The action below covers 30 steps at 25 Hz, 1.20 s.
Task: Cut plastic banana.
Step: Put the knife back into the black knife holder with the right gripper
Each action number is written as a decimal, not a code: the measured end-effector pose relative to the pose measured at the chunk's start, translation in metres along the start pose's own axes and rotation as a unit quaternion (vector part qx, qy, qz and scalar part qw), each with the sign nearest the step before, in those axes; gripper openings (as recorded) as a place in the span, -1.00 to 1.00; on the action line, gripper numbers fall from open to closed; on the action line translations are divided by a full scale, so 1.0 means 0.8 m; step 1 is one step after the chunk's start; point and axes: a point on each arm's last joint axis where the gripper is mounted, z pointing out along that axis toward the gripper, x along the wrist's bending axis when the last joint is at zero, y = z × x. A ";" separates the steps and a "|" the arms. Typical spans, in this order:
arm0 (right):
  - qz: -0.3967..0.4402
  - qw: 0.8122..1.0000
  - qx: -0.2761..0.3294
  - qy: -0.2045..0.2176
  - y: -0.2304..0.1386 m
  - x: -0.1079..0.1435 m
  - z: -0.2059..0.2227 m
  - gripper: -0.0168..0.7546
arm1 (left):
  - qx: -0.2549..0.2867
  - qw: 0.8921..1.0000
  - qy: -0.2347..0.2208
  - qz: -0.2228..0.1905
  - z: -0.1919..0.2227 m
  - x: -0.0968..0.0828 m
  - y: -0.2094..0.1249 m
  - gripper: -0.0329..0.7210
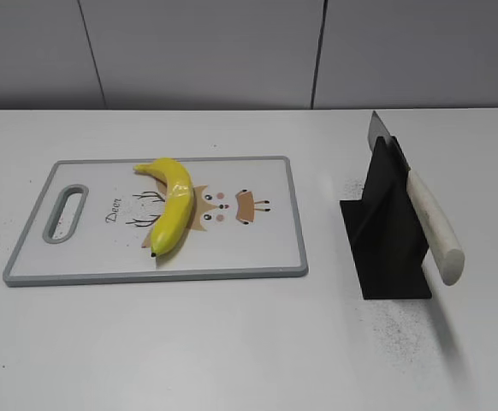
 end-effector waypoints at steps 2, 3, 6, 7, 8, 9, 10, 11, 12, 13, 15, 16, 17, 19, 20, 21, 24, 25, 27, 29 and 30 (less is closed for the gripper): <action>0.000 1.000 -0.008 -0.001 -0.002 0.000 -0.003 0.53 | 0.000 1.000 0.000 0.000 0.000 0.000 0.000 0.56; 0.001 1.000 -0.009 -0.002 -0.002 0.000 -0.003 0.53 | 0.000 1.000 0.000 0.000 0.000 0.000 0.000 0.56; 0.008 1.000 -0.007 -0.018 -0.003 0.000 -0.003 0.53 | 0.000 1.000 0.000 0.000 0.000 0.000 0.000 0.55; 0.013 1.000 -0.005 -0.027 -0.003 0.001 -0.002 0.53 | 0.000 1.000 0.000 0.000 0.000 0.000 0.000 0.55; 0.018 0.999 -0.005 -0.038 -0.003 0.001 -0.002 0.53 | 0.000 1.000 0.000 0.000 0.000 0.000 0.000 0.55; 0.024 0.998 -0.004 -0.050 -0.003 0.001 -0.002 0.53 | 0.000 1.000 0.000 0.000 0.000 0.000 0.000 0.55; 0.028 0.998 -0.003 -0.059 -0.003 0.001 -0.002 0.53 | 0.000 1.000 0.000 0.000 0.000 0.000 0.000 0.55; 0.034 0.997 -0.002 -0.071 -0.003 0.001 -0.002 0.53 | 0.000 1.000 0.000 0.000 0.000 0.000 0.000 0.55; 0.040 0.996 -0.001 -0.083 -0.003 0.001 -0.002 0.53 | 0.000 1.000 0.000 0.000 0.000 0.000 0.000 0.55; 0.044 0.995 -0.001 -0.092 -0.003 0.002 -0.002 0.53 | 0.000 1.000 0.000 0.000 0.000 0.000 0.000 0.55; 0.054 0.992 0.001 -0.112 -0.003 0.002 -0.002 0.53 | 0.000 1.000 0.000 0.000 0.000 0.000 0.000 0.55; 0.057 0.991 0.002 -0.120 -0.003 0.002 -0.002 0.53 | 0.000 1.000 0.000 0.000 0.000 0.000 0.000 0.55; 0.060 0.990 0.002 -0.124 -0.003 0.002 -0.002 0.53 | 0.000 1.000 0.000 0.000 0.000 0.000 0.000 0.55; 0.061 0.990 0.002 -0.128 -0.003 0.002 -0.002 0.53 | 0.000 1.000 0.000 0.000 0.000 0.000 0.000 0.55; 0.062 0.990 0.002 -0.129 -0.003 0.002 -0.002 0.53 | 0.000 1.000 0.000 0.000 0.000 0.000 0.000 0.55; 0.062 0.990 0.002 -0.129 -0.003 0.002 -0.002 0.53 | 0.000 1.000 0.000 0.000 0.000 0.000 0.000 0.55; 0.062 0.990 0.002 -0.129 -0.003 0.002 -0.002 0.53 | 0.000 1.000 0.000 0.000 0.000 0.000 0.000 0.55; 0.062 0.990 0.002 -0.129 -0.003 0.002 -0.002 0.53 | 0.000 1.000 0.000 0.000 0.000 0.000 0.000 0.55; 0.062 0.990 0.002 -0.129 -0.003 0.002 -0.002 0.53 | 0.000 1.000 0.000 0.000 0.000 0.000 0.000 0.55; 0.062 0.990 0.002 -0.129 -0.003 0.002 -0.002 0.53 | 0.000 1.000 0.000 0.000 0.000 0.000 0.000 0.55; 0.062 0.990 0.002 -0.129 -0.003 0.002 -0.002 0.52 | 0.000 1.000 0.000 0.000 0.000 0.000 0.000 0.55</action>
